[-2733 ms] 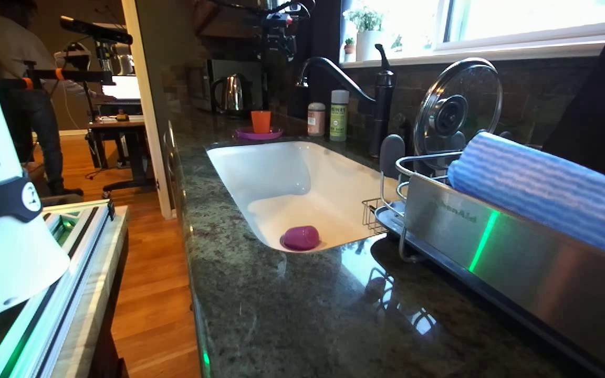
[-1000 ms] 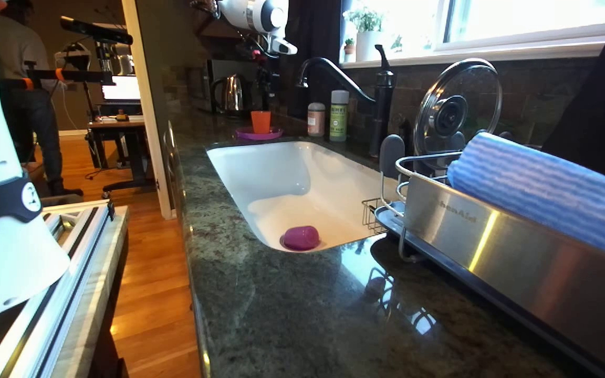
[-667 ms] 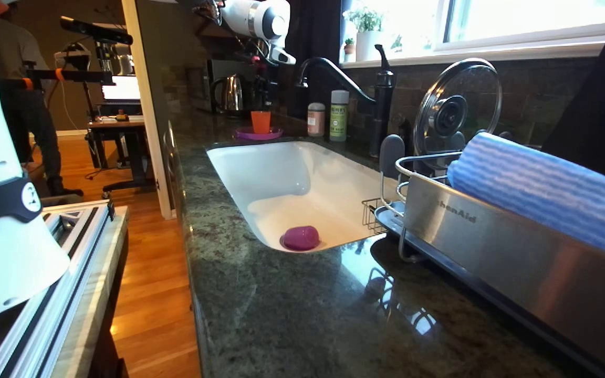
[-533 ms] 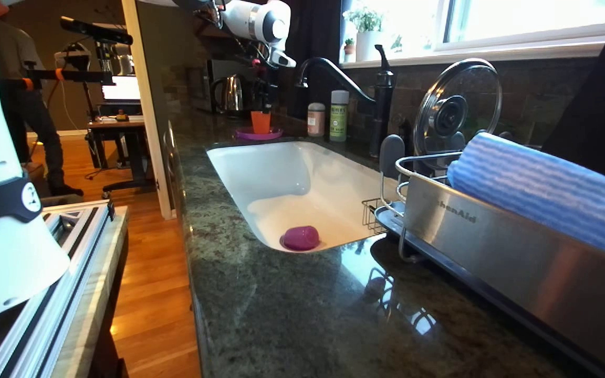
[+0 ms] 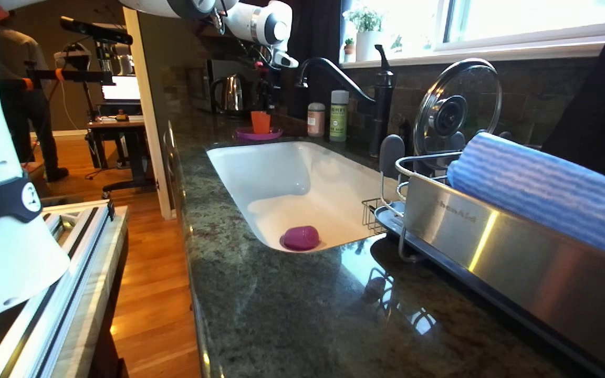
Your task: Put the orange cup onto the windowsill
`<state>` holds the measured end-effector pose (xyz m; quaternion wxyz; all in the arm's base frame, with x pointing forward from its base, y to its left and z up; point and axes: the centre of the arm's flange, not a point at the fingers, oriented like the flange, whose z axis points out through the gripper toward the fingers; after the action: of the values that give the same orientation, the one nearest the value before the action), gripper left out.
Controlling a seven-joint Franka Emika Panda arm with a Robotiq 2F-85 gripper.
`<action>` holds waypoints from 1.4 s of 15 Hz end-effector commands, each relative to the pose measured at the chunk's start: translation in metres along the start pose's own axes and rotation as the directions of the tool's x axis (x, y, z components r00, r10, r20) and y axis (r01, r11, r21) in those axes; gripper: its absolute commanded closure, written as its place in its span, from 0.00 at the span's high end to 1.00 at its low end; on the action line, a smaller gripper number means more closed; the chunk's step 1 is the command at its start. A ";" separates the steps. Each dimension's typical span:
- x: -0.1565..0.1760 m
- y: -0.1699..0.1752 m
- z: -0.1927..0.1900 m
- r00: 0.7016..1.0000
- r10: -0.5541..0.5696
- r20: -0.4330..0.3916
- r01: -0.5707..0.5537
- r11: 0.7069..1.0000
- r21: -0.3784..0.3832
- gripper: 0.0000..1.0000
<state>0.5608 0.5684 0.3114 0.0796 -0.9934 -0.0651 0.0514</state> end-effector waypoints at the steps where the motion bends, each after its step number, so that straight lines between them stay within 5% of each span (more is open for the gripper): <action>1: 0.026 -0.024 0.005 1.000 -0.009 -0.020 0.009 1.000 -0.004 0.64; 7: 0.032 -0.028 0.011 0.999 -0.018 -0.028 0.017 1.000 -0.001 0.16; 10: 0.034 -0.029 0.015 1.000 -0.022 -0.020 0.022 1.000 -0.004 0.00; 17: 0.007 -0.024 -0.009 0.997 -0.053 -0.061 0.052 0.999 -0.013 0.01; 21: -0.040 -0.022 -0.024 0.993 -0.115 0.004 0.115 0.991 -0.070 0.01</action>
<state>0.5525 0.5863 0.3323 0.0738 -0.9916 -0.1022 0.0291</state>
